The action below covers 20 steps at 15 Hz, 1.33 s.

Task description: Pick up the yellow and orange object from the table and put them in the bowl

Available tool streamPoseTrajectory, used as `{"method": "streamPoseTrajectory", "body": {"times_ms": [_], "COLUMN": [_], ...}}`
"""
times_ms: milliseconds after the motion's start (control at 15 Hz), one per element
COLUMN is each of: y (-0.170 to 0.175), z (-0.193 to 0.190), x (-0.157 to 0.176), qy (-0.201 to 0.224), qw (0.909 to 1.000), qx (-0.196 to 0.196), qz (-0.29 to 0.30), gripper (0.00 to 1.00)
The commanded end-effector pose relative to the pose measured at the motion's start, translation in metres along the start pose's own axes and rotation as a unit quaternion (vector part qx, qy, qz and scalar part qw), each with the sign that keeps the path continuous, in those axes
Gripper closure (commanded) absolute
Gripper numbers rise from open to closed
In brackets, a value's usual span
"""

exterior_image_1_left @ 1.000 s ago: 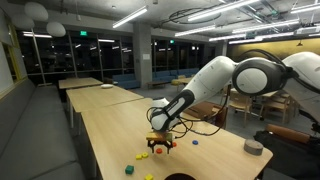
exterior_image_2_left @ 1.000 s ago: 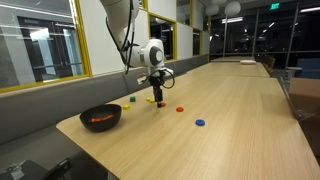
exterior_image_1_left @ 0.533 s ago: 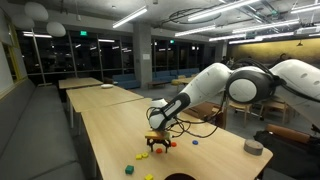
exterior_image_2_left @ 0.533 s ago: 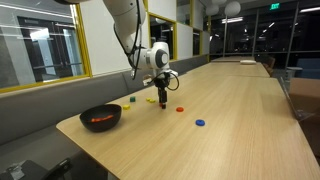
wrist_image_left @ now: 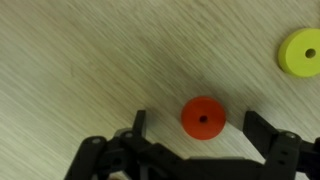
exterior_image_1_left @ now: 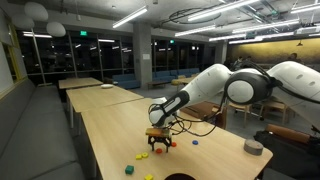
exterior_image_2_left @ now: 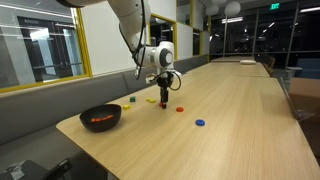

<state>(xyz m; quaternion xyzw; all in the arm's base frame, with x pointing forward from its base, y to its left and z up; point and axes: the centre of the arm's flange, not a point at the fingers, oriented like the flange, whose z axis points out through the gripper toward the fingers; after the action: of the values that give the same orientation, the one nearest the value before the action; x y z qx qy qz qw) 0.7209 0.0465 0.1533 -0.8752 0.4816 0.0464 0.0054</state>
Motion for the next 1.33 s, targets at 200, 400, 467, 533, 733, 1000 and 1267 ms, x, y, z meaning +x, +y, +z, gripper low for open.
{"method": "streamPoseTrajectory", "body": {"times_ms": [200,400,467,533,733,1000,1267], "y": [-0.014,-0.017,-0.017,-0.018,-0.017,-0.016,-0.015], "z": [-0.009,-0.007,-0.007,-0.007,-0.009,-0.01,-0.007], "x": [-0.015,-0.015,-0.014,-0.013,-0.009,-0.007,-0.004], "qy": [-0.037,-0.031,-0.029,-0.023,-0.02,-0.015,-0.009], "qw": [0.9992,0.9994,0.9995,0.9996,0.9997,0.9997,0.9998], "qx": [0.005,0.007,0.008,0.007,0.01,0.011,0.009], "qz": [-0.01,-0.011,-0.011,-0.012,-0.012,-0.013,-0.016], "gripper": [0.0,0.0,0.0,0.0,0.0,0.0,0.0]}}
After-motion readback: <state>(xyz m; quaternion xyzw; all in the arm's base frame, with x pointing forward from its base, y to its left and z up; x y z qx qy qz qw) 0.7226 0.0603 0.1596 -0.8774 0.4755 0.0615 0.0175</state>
